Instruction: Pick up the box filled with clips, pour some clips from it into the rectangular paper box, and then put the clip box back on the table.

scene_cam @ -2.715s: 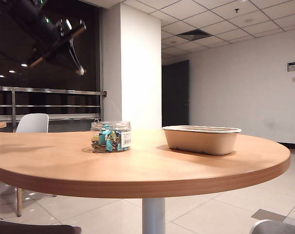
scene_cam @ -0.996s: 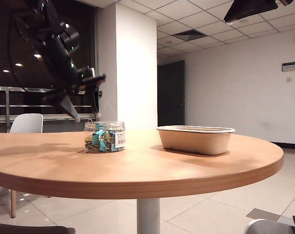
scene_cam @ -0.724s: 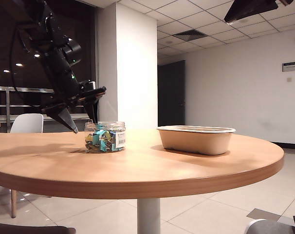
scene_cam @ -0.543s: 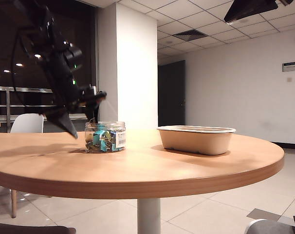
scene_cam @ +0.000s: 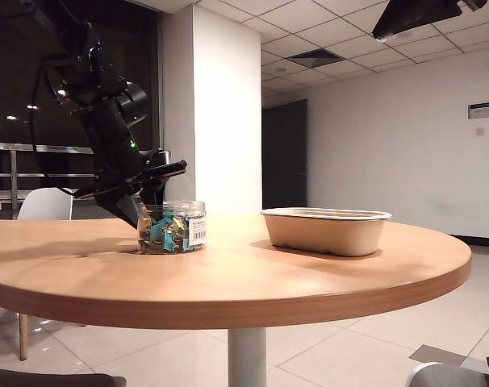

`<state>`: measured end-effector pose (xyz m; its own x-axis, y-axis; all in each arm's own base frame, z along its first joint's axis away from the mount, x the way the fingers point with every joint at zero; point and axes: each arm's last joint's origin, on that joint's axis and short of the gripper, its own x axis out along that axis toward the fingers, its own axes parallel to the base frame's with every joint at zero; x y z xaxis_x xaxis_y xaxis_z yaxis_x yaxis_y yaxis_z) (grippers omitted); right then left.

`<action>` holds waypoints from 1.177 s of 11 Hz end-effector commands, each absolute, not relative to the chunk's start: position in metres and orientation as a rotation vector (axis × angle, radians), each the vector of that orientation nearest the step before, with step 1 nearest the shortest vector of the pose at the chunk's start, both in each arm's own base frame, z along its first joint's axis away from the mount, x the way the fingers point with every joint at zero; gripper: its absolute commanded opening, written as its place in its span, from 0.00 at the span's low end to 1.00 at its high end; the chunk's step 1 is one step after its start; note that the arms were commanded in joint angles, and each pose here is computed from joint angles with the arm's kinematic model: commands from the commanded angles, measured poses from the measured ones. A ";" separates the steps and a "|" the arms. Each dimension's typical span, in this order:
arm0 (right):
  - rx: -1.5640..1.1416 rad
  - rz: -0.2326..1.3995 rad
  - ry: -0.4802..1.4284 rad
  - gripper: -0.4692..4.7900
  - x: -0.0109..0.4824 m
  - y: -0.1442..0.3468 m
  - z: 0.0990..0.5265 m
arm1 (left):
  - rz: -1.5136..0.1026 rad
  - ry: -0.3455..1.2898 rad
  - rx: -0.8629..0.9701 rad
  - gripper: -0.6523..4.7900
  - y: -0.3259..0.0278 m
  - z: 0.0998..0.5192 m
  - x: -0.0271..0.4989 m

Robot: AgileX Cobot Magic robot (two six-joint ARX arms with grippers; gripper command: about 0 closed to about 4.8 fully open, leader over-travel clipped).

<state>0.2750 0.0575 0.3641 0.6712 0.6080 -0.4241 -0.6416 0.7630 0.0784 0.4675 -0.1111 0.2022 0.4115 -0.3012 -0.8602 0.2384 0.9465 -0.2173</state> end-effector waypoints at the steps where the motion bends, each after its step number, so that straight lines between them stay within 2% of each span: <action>1: -0.083 0.711 0.435 0.09 0.274 0.058 0.367 | -0.334 1.081 -0.055 0.30 -0.111 0.203 0.469; 2: -0.083 0.711 0.435 0.09 0.274 0.058 0.367 | -0.334 1.081 -0.055 0.19 -0.111 0.203 0.469; 3: -0.083 0.711 0.435 0.09 0.274 0.058 0.367 | -0.335 1.081 -0.055 0.16 -0.111 0.203 0.469; 6: -0.083 0.711 0.434 0.09 0.274 0.058 0.367 | -0.335 1.081 -0.055 0.16 -0.111 0.203 0.469; 7: -0.083 0.711 0.434 0.09 0.274 0.058 0.367 | -0.336 1.081 -0.055 0.11 -0.112 0.203 0.469; 9: -0.083 0.711 0.434 0.09 0.275 0.058 0.367 | -0.342 1.075 -0.051 0.11 -0.115 0.207 0.467; 13: -0.083 0.711 0.434 0.09 0.274 0.058 0.367 | -0.351 0.975 -0.015 0.11 -0.130 0.247 0.453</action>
<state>0.2750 0.0575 0.3641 0.6712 0.6080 -0.4241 -0.6416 0.7630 0.0784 0.4547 -0.1250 0.2377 0.4796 -0.2932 -0.8271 0.2720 0.9458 -0.1775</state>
